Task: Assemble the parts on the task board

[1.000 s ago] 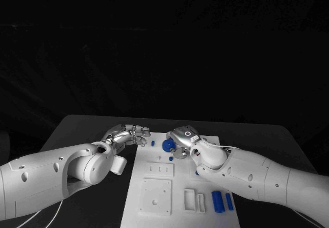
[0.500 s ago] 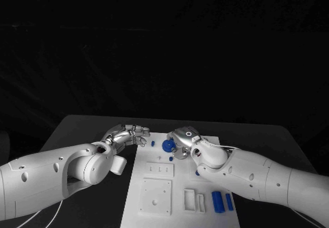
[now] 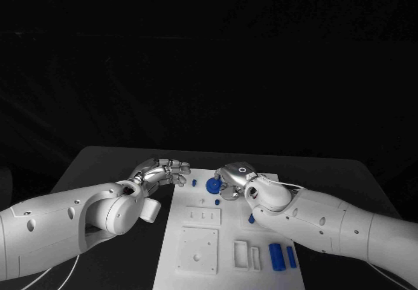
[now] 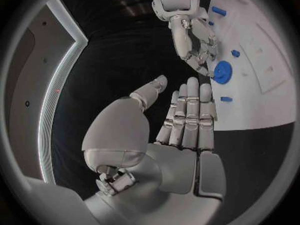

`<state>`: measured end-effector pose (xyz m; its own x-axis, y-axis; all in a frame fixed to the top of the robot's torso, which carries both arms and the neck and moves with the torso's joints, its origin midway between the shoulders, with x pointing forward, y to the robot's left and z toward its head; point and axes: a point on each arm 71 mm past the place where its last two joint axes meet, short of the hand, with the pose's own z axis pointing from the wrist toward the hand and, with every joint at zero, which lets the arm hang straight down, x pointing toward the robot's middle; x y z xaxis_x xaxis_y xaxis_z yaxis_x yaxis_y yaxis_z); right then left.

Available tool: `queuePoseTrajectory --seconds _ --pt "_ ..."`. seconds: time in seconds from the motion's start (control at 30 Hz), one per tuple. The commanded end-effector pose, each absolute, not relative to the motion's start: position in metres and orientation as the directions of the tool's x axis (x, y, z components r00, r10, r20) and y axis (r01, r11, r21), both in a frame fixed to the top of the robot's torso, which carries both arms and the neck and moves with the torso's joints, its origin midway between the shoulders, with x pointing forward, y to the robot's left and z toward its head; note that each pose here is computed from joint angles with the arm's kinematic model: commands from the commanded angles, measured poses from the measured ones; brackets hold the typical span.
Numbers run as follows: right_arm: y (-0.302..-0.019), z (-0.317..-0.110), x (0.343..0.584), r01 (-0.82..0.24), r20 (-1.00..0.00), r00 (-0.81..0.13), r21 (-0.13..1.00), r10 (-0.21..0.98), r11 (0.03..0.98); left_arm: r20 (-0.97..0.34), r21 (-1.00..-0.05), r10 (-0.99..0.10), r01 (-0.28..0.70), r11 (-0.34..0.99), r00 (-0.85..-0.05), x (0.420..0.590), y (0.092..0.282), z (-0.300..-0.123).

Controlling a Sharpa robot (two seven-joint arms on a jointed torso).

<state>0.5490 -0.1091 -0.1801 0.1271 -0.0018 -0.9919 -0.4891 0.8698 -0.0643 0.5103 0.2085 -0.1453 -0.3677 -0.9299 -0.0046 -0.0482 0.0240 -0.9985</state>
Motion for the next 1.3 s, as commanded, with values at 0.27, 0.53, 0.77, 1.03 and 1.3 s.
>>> queuePoseTrajectory --seconds 0.27,0.53,0.77,1.03,1.3 --pt "-0.116 -0.184 0.544 -0.493 -0.995 0.105 -0.048 0.004 0.869 -0.004 -0.999 -0.930 -0.042 0.021 -0.369 0.510 0.209 -0.144" --pt "-0.123 -0.186 0.544 -0.481 -0.997 0.074 -0.042 -0.007 0.876 -0.004 -0.999 -0.930 -0.042 0.021 -0.368 0.510 0.209 -0.144" --pt "-0.129 -0.184 0.542 -0.479 -0.997 0.080 -0.033 0.006 0.877 -0.004 -0.999 -0.930 -0.042 0.021 -0.367 0.509 0.210 -0.144" --pt "-0.145 -0.172 0.536 -0.485 -0.983 0.149 0.024 0.110 0.874 -0.004 -0.999 -0.932 -0.041 0.020 -0.364 0.509 0.212 -0.144" --pt "-0.194 -0.139 0.537 -0.488 -0.953 0.109 0.198 0.284 0.850 -0.007 -0.999 -0.934 -0.032 0.020 -0.356 0.510 0.217 -0.143"
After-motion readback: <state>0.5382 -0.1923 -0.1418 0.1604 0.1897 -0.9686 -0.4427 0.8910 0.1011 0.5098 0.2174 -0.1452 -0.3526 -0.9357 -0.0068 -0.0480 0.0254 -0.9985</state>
